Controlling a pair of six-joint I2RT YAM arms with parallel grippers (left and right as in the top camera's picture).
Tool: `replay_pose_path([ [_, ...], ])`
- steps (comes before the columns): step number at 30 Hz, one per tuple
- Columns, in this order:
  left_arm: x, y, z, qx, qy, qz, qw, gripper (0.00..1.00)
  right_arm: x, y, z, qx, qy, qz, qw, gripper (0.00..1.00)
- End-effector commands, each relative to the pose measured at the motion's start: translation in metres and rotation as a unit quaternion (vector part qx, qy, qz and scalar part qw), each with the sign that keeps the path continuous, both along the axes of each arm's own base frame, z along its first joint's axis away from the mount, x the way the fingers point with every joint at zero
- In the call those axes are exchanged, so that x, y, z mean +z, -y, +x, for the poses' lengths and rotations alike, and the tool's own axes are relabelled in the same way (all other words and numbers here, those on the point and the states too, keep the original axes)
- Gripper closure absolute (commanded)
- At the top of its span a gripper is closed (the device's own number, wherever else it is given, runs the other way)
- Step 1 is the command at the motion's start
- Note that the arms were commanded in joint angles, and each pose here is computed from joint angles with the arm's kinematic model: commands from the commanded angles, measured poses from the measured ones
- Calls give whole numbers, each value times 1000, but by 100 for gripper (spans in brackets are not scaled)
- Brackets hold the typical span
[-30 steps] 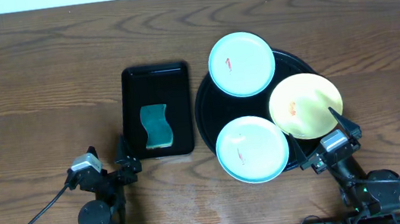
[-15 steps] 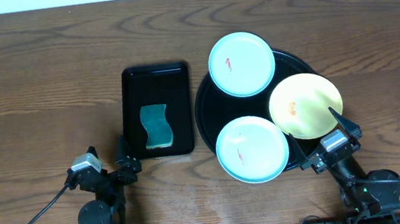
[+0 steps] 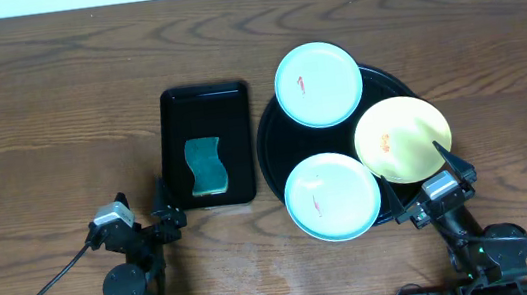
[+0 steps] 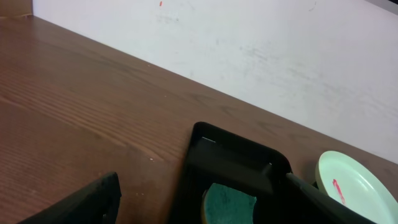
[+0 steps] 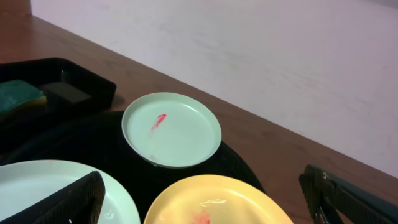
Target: Clean dirty plates on tray and stack at the side
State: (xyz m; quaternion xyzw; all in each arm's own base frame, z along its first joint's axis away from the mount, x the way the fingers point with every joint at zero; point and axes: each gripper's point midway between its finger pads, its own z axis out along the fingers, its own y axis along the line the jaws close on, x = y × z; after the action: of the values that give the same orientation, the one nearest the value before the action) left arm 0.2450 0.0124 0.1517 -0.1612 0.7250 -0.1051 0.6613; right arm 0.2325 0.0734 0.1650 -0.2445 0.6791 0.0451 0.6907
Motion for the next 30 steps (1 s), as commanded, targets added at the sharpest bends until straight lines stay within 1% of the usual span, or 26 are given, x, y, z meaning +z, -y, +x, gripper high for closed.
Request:
replay_pose_path([
  [1, -16, -4, -2, 9, -28, 7, 1000, 18, -1, -2, -1, 4, -3, 5, 1000, 1],
  [11, -16, -4, -2, 9, -28, 7, 1000, 18, 1, -3, -1, 7, 2, 5, 1000, 1],
  [17, -15, -1, -1, 4, -25, -9, 1000, 18, -1, -4, -2, 10, -2, 5, 1000, 1],
  [19, -15, 5, -1, -12, -24, -30, 999, 18, 3, -9, -4, 26, 5, 6, 1000, 1],
  [21, -13, 15, -1, -37, -20, -64, 997, 18, 5, -21, -11, 67, 9, 8, 998, 1],
  [23, -8, 23, -1, -59, -12, -98, 993, 18, 1, -32, -18, 104, -5, 16, 994, 1],
  [24, -5, 28, -1, -71, -7, -108, 992, 18, 0, -33, -19, 106, -17, 33, 994, 1],
  [27, 18, 40, -3, -109, 17, -104, 988, 18, 9, -33, -19, 104, -38, 96, 989, 1],
  [30, 55, 40, -9, -114, 53, -58, 990, 17, 35, -32, -22, 105, -15, 113, 988, 1],
])
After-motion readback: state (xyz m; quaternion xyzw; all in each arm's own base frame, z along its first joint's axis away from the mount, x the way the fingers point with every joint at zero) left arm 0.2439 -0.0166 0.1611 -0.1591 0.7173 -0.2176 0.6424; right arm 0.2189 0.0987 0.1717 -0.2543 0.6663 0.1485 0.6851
